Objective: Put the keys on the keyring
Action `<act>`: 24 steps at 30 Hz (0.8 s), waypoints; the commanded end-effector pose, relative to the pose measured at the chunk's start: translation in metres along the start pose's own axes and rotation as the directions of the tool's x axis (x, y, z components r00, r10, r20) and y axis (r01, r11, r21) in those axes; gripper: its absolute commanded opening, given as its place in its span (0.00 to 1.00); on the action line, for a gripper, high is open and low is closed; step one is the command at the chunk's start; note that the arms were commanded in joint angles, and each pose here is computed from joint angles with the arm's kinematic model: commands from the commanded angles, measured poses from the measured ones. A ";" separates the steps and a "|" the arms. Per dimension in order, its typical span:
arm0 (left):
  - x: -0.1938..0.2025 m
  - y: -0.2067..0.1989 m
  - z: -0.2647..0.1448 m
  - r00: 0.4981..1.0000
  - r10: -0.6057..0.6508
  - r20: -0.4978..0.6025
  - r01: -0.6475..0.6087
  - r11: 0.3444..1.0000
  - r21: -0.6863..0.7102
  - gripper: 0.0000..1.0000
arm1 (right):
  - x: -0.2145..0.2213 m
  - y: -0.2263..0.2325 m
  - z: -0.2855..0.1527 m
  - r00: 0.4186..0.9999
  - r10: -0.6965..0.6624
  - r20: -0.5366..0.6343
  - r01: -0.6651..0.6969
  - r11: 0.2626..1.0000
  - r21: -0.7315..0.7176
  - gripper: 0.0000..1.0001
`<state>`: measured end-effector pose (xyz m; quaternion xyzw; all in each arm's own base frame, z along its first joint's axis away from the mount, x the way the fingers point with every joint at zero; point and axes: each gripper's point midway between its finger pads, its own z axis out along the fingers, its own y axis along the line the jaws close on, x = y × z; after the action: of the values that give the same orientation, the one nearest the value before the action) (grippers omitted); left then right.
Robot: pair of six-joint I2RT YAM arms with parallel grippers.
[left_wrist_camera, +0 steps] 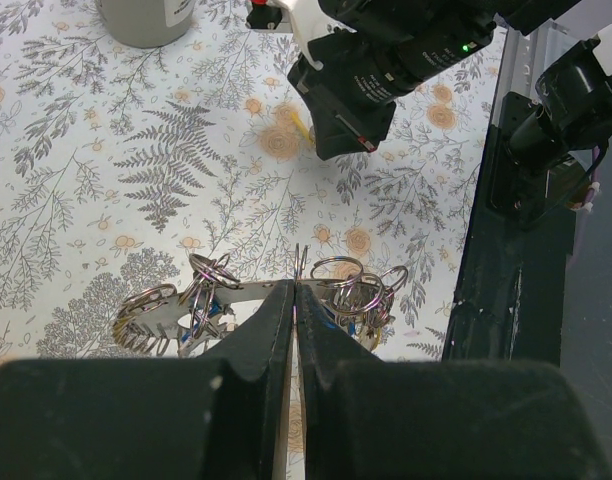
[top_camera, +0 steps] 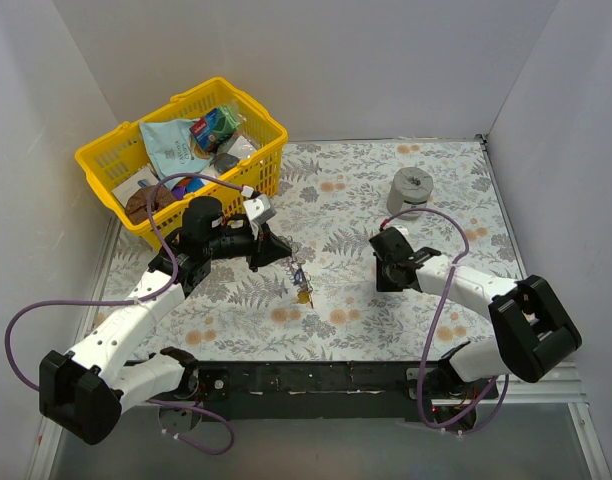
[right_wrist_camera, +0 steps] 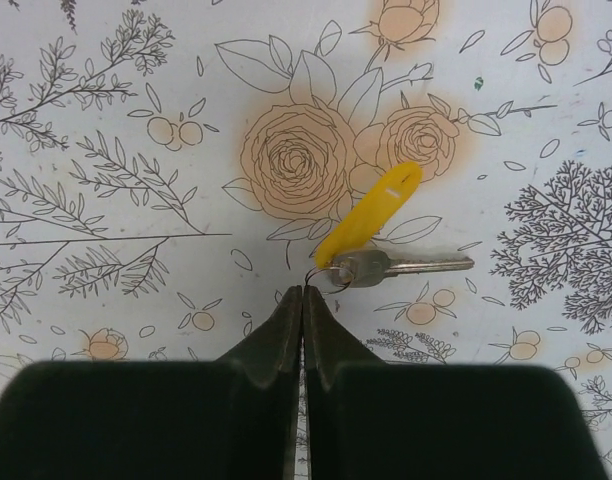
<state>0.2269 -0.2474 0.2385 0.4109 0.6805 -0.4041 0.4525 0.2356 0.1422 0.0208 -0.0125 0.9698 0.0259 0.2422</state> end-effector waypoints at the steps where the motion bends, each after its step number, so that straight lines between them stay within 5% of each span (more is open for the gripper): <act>1: -0.017 -0.005 -0.007 0.998 0.049 0.048 -0.049 0.999 -0.001 0.00 | -0.025 0.012 -0.017 0.997 -0.016 0.078 0.021 0.998 -0.065 0.03; 12: -0.015 -0.006 -0.006 0.998 0.042 0.044 -0.043 0.999 0.007 0.00 | -0.035 0.006 -0.024 0.992 -0.037 0.120 0.043 0.998 -0.044 0.01; 16: -0.017 -0.006 -0.006 0.998 0.046 0.047 -0.046 0.999 0.008 0.00 | -0.027 -0.001 -0.016 0.997 -0.042 0.061 0.042 0.999 0.001 0.35; 19: -0.017 -0.006 -0.006 0.998 0.047 0.048 -0.047 0.999 0.007 0.00 | -0.023 -0.004 -0.011 0.998 -0.046 0.037 0.045 0.999 0.028 0.48; 24: -0.017 -0.006 -0.007 0.998 0.047 0.047 -0.047 0.999 0.004 0.00 | -0.023 -0.006 -0.004 0.998 -0.054 0.015 0.053 0.997 0.056 0.55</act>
<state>0.2268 -0.2474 0.2385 0.4110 0.6805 -0.4042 0.4524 0.2433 0.1363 0.0282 -0.0367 0.9694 0.0058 0.2427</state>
